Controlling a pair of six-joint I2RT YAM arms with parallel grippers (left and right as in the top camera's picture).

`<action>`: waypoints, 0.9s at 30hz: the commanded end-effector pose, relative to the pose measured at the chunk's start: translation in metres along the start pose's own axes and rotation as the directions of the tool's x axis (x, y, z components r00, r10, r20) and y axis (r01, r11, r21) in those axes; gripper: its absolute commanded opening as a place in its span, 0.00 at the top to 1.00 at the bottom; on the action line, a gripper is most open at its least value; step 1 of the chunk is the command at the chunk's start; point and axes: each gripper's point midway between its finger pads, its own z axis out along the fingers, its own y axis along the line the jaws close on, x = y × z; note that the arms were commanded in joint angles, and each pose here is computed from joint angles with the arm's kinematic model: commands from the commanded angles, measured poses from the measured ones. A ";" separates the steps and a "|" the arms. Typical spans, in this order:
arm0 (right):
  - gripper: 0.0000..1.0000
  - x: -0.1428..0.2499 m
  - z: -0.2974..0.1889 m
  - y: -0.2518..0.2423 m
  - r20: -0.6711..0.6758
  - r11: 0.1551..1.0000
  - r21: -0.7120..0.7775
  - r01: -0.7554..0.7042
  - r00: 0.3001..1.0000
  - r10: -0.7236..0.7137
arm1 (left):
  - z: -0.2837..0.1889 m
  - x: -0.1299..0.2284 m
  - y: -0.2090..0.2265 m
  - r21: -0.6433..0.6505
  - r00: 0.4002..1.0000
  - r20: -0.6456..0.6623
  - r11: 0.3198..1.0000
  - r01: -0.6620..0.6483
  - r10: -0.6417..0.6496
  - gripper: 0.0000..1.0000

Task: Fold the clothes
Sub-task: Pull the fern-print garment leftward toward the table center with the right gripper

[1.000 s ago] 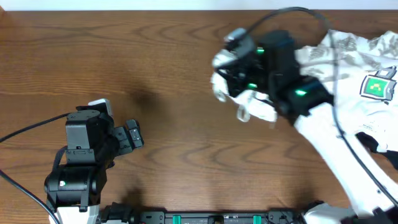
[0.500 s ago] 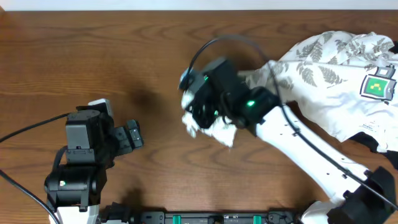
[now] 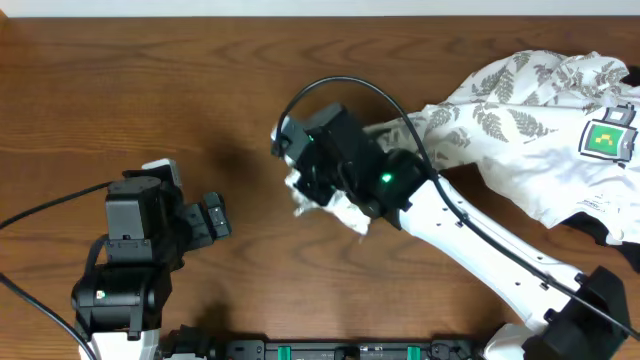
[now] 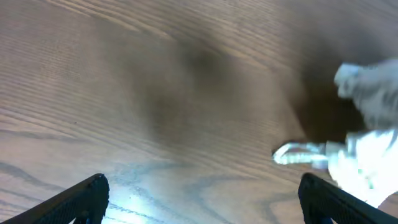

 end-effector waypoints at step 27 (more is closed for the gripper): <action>0.26 0.143 -0.055 -0.137 -0.086 0.616 0.468 -0.633 0.662 0.745 | -0.003 -0.005 -0.002 0.002 1.000 0.007 1.000 0.009 -0.009 0.02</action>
